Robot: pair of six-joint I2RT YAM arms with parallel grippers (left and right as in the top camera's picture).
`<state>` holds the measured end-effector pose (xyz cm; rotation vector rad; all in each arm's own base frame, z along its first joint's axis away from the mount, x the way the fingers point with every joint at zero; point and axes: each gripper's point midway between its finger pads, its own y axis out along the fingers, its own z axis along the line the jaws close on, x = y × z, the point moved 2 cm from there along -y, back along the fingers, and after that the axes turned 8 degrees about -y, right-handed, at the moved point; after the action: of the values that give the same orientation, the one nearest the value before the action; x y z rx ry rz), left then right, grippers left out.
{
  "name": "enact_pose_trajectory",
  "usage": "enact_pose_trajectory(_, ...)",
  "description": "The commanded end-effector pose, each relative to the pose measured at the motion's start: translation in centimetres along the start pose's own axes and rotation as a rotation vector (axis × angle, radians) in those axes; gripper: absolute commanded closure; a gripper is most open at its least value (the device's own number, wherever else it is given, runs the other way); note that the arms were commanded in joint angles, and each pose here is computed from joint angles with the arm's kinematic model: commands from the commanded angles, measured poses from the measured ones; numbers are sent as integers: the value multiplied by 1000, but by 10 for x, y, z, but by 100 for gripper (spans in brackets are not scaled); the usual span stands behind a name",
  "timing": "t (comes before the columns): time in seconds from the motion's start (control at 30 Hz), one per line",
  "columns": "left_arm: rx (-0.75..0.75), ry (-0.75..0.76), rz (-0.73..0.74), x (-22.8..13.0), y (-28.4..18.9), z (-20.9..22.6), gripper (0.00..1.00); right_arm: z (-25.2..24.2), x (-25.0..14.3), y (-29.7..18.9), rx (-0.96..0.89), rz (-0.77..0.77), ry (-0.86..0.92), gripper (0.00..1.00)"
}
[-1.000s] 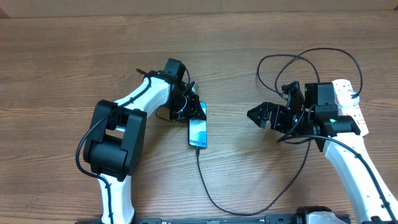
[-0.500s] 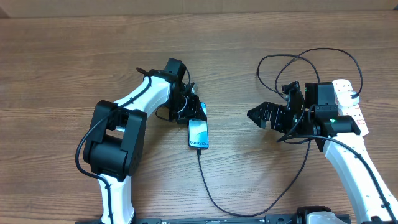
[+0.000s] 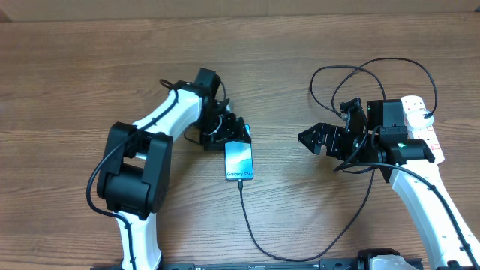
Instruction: Plug charger to phone and switch on socket
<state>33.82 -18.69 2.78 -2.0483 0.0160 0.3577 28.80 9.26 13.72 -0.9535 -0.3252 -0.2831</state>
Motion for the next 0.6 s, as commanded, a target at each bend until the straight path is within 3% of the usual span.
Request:
enact_pose_trajectory(0.0, 268, -122, 0, 8, 16, 77, 20, 5, 9, -7, 1, -36, -31, 0)
enact_pose_trajectory(0.07, 284, -131, -7, 10, 8, 82, 14, 5, 9, -7, 1, -36, -31, 0)
enact_pose_trajectory(0.13, 288, -127, -16, 13, -1, 82, 0, 5, 9, -7, 1, -35, -30, 0)
enact_pose_trajectory(0.33, 343, -96, -122, 19, -45, 73, 0, 5, 8, -7, 1, -33, -29, 0)
enact_pose_trajectory(0.57, 248, 32, -426, 2, -152, 19, 0, 4, 8, -7, 0, -30, -27, 0)
